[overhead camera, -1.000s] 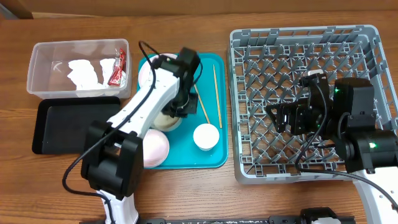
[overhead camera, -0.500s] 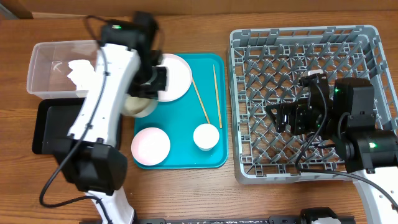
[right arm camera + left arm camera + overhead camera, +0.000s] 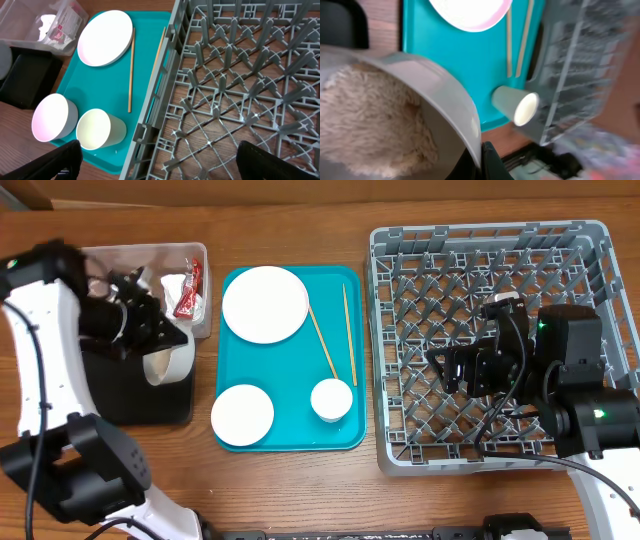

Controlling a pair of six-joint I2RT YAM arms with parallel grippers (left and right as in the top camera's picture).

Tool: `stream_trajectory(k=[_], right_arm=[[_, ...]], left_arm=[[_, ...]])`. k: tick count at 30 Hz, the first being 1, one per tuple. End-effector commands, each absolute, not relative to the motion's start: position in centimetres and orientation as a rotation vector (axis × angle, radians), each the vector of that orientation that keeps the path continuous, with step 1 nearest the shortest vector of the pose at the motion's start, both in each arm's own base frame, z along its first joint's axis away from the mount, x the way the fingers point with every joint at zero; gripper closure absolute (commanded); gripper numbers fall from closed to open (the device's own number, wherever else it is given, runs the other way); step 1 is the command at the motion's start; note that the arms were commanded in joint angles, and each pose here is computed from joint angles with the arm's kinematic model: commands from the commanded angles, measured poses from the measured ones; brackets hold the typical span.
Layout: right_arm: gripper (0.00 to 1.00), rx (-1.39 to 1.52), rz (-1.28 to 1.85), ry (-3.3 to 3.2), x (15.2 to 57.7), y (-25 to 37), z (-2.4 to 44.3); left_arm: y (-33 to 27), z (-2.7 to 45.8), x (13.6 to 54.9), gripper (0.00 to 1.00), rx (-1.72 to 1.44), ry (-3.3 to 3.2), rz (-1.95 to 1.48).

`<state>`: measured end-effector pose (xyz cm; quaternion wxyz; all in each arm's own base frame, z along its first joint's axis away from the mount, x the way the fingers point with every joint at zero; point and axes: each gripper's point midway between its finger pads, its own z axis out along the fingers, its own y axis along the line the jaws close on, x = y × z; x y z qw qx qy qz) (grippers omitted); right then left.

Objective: Sort waste into correct bins and load items into the dishwasher
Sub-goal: 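Tip the rice bowl over the black tray to pour out rice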

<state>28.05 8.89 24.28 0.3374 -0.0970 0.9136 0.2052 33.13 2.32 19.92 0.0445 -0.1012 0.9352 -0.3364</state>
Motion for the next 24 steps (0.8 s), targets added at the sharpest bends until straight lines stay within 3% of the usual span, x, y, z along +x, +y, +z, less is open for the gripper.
stream_trajectory(k=[1,14,24], right_arm=[[0.00,-0.261,0.540,2.344,28.3,9.0,25.5],[0.00,-0.259,0.542,2.357,28.1,9.0,25.2],[0.00,-0.257,0.544,2.370,28.3,9.0,24.8]], left_arm=[[3.0,20.9,33.7,0.96,-0.324,2.541,-1.342],[10.1,16.2,34.4,0.96,-0.707,1.968,-1.610],[10.9,18.0,34.8,0.96,-0.980,1.742,-1.895]])
